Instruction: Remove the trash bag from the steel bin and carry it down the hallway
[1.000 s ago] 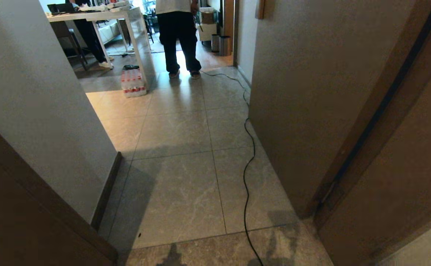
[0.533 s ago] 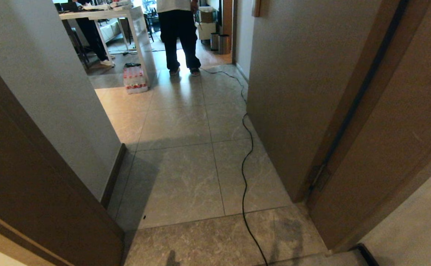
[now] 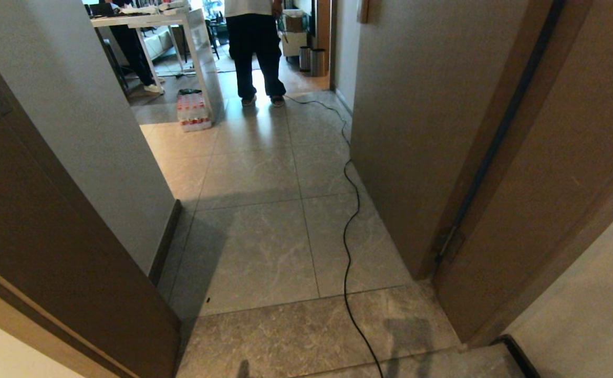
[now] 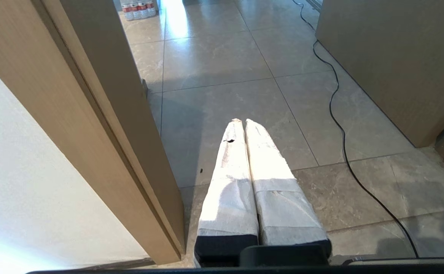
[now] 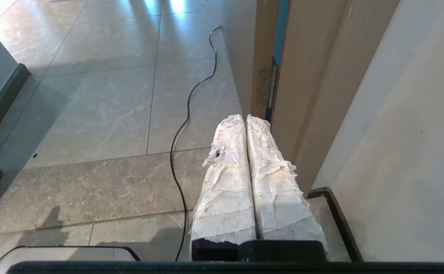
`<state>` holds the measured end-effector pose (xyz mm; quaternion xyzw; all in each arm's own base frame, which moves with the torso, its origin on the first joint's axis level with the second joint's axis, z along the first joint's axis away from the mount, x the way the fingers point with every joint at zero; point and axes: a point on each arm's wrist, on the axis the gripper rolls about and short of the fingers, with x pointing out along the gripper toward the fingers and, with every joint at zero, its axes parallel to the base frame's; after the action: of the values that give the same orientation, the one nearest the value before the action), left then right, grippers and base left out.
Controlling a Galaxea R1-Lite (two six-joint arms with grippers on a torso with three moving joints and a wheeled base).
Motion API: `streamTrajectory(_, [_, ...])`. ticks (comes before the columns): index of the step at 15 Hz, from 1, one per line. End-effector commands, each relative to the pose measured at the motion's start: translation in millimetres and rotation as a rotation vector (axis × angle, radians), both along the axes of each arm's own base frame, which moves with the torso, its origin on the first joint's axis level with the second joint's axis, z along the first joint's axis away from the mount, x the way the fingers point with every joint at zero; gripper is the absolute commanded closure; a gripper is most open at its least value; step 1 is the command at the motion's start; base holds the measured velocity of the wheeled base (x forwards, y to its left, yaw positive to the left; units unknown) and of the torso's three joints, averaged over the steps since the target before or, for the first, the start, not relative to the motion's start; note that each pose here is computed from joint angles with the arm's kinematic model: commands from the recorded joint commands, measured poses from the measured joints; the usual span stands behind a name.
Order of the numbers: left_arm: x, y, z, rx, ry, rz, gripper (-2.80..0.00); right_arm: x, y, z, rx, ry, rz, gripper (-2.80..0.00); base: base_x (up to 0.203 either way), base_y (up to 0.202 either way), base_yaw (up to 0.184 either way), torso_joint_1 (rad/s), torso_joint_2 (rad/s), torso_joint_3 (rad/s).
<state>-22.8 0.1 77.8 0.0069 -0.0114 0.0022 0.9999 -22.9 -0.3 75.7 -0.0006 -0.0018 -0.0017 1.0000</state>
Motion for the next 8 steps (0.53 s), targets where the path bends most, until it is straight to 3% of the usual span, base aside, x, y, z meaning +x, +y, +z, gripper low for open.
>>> streamTrajectory(1, [0.9, 0.0, -3.2, 0.0, 0.011, 0.0, 0.0, 0.1, 0.0, 0.1, 0.0, 0.001, 0.0, 0.0, 0.0, 0.0, 0.0, 0.0, 0.0, 0.0])
streamTrajectory(8, [0.8, 0.0, -3.1, -0.002, 0.012, -0.001, 0.0, 0.1, 0.0, 0.1, 0.0, 0.001, 0.0, 0.0, 0.0, 0.0, 0.0, 0.0, 0.0, 0.0])
